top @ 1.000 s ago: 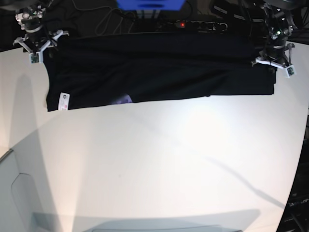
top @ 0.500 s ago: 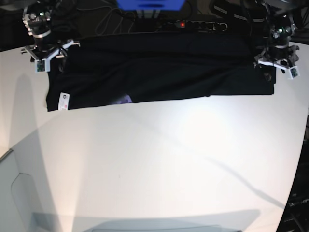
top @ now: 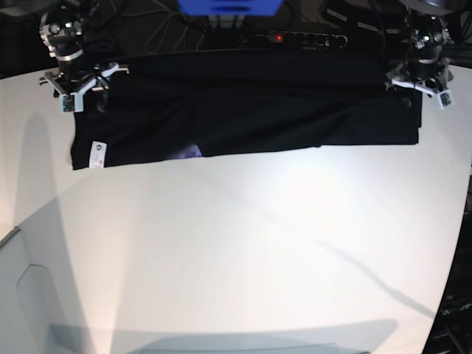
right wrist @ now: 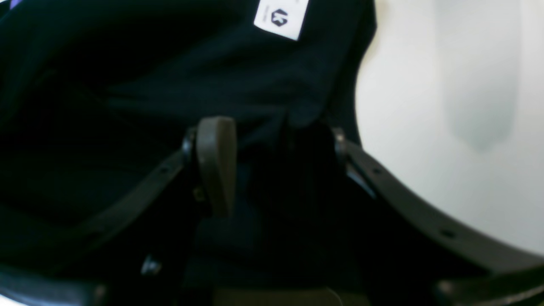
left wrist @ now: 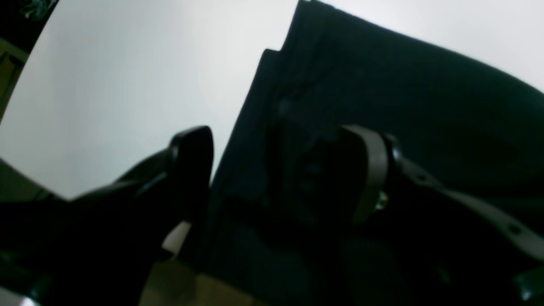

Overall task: Fold the T-shirt properly
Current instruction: 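Regrasp the strip ends with both grippers, pulling them taut, then carry the strip end in the left gripper toward the right gripper, folding it over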

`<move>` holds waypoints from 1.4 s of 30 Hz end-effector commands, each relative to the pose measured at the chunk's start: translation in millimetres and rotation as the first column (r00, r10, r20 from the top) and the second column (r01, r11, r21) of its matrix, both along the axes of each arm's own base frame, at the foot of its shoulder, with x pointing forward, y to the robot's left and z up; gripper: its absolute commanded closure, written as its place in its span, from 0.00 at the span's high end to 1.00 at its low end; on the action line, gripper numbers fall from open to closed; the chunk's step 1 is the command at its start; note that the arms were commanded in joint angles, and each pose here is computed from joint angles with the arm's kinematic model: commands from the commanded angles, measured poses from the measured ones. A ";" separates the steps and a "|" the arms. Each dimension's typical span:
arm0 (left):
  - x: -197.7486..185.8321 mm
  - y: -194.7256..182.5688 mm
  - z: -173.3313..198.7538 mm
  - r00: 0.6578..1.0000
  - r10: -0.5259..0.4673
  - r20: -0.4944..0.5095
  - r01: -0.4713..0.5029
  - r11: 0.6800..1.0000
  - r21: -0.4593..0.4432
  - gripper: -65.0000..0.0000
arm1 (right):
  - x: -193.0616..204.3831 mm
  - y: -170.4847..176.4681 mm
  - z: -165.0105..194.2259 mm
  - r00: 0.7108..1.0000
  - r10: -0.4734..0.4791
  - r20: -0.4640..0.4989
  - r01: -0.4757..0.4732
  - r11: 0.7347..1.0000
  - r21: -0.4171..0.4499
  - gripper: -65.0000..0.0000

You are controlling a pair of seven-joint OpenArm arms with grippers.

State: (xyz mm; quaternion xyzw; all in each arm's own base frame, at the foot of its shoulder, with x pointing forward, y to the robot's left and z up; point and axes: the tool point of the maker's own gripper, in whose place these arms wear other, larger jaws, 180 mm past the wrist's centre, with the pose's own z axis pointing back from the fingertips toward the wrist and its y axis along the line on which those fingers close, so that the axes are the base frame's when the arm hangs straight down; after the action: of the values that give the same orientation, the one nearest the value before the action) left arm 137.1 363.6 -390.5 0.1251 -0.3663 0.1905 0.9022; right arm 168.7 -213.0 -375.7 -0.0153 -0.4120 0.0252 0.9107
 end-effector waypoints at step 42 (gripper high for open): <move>3.4 -23.7 -47.3 0.999 0.002 -0.050 -0.007 0.994 -0.105 0.00 | 38.5 -33.0 -51.1 0.999 -0.001 -0.044 0.004 0.998 0.069 0.46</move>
State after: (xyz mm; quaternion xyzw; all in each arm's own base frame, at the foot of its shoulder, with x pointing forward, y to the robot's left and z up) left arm 160.5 337.8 -424.7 0.0710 -0.3824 0.2077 0.8976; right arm 213.2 -238.8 -422.7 0.0327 -0.4129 0.0000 0.9102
